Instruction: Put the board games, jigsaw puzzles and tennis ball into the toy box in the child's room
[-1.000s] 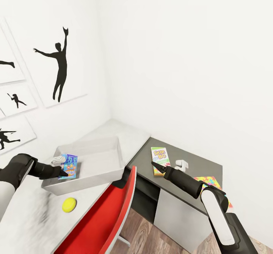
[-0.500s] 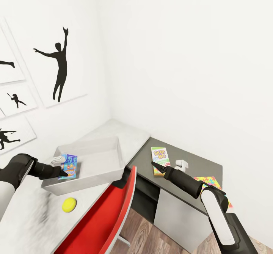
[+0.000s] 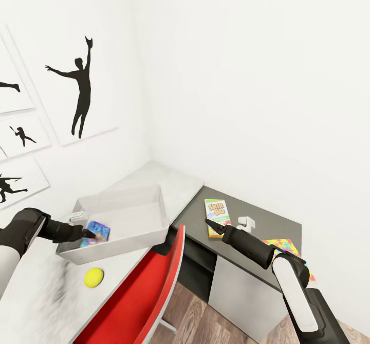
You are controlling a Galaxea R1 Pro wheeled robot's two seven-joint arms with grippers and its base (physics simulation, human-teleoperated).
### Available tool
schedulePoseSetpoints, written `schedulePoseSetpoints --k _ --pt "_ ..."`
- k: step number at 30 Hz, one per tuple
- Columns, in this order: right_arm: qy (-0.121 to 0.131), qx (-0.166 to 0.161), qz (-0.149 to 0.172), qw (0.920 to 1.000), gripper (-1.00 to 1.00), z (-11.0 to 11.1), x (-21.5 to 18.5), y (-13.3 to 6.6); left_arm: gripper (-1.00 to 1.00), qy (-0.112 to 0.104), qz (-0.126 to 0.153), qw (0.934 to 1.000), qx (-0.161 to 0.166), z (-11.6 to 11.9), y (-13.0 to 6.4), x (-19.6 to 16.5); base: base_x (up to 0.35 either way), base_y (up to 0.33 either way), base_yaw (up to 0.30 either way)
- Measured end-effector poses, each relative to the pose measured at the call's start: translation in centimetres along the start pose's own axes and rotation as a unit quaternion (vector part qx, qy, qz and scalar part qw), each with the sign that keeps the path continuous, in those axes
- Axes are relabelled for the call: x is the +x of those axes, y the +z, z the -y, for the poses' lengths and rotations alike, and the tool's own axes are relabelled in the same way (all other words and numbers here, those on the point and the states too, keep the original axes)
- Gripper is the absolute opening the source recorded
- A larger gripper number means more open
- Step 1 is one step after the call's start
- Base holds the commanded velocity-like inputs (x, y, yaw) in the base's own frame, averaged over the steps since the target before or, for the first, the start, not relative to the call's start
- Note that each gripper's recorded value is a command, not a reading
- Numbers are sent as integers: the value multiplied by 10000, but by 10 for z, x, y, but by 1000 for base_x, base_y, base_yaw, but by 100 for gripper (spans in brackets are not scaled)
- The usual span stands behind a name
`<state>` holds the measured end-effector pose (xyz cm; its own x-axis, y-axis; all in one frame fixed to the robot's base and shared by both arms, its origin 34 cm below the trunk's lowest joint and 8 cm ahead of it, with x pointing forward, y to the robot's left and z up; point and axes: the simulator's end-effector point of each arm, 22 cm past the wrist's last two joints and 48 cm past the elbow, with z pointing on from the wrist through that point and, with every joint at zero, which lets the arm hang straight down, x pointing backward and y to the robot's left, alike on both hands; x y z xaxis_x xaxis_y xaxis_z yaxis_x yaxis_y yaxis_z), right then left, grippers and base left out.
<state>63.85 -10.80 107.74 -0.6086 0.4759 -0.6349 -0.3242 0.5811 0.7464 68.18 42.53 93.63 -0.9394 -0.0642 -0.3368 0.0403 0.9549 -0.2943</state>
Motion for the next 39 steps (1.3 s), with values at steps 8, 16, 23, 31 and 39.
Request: schedulePoseSetpoints --k 8,16,23,31,39 --pt "-1 -2 -2 10000 100 0 0 0 100 13 69 10000 -28 -4 -6 -5 0 0 0" --pt "1 -6 -4 10000 100 -1 0 0 100 -10 562 9980 284 2 -35 -33 0 0 0" --pt "0 -5 -4 10000 100 0 0 0 100 -173 877 9918 916 16 -53 -44 0 0 0" --pt "12 -28 -8 10000 100 -3 2 2 100 -146 1037 9752 1950 35 -95 -44 0 0 0" --pt "9 -34 7 10000 100 -3 1 2 100 -180 1272 9566 2616 34 -140 -42 0 0 0"
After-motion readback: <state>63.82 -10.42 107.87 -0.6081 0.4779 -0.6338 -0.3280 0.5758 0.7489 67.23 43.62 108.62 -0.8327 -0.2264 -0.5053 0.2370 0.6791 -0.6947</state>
